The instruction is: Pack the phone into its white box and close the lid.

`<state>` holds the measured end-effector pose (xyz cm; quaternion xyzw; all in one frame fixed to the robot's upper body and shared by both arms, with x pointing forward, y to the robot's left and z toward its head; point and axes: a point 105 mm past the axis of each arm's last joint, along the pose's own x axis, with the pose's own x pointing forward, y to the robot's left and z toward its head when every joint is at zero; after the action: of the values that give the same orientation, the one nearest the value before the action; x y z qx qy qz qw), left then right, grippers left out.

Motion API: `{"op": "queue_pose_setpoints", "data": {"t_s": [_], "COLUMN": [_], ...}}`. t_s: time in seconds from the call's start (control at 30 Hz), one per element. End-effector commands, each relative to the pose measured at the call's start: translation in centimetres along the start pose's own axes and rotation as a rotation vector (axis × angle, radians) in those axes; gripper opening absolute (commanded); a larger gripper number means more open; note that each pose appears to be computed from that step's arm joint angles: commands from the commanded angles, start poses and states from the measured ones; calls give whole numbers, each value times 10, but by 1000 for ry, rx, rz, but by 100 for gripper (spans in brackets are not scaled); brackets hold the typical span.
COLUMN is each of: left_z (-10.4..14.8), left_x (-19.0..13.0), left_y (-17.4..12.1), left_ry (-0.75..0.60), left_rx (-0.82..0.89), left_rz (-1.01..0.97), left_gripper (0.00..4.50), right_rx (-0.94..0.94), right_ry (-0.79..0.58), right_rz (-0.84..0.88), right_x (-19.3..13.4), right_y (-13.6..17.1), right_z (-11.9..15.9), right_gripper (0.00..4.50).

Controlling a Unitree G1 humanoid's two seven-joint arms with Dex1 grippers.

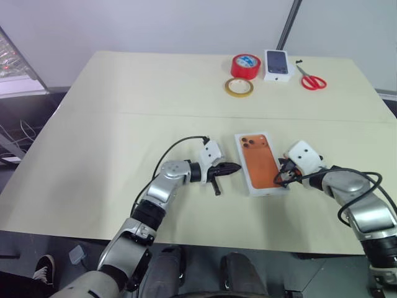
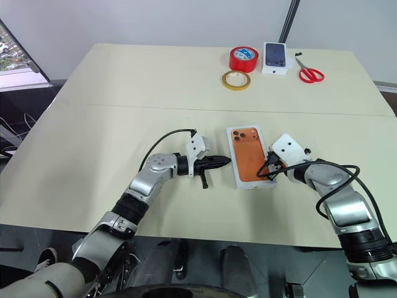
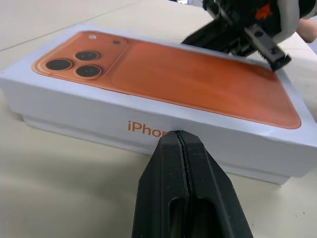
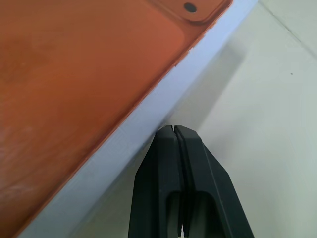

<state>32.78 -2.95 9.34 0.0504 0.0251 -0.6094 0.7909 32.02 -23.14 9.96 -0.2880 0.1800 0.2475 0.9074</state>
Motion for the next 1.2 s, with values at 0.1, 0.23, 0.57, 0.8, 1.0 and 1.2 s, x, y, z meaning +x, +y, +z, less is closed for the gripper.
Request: {"op": "queue_pose_setpoints", "data": {"t_s": [0.1,0.23,0.57,0.8,1.0,1.2], "left_z": [13,8,69,67,-11,-10], "left_x": [3,0,-15,29,48,34], "left_y": [1,2,49,48,26,35], "left_ry": [-43,-21,-207,-108,280,238], "left_rx": [24,29,-65,-47,60,-57], "left_rz": [3,6,153,144,76,85], "left_gripper": [0,0,0,0,0,0], "right_rx": [-62,-110,45,38,-65,131], "right_ry": [8,13,-181,-215,-82,-134], "right_rz": [-19,-28,-130,160,239,252], "right_x": [4,4,-15,-17,-14,-11], "right_y": [-1,-6,-50,-2,27,37], "right_z": [1,2,33,36,6,16], "right_gripper": [5,5,5,5,5,5]}}
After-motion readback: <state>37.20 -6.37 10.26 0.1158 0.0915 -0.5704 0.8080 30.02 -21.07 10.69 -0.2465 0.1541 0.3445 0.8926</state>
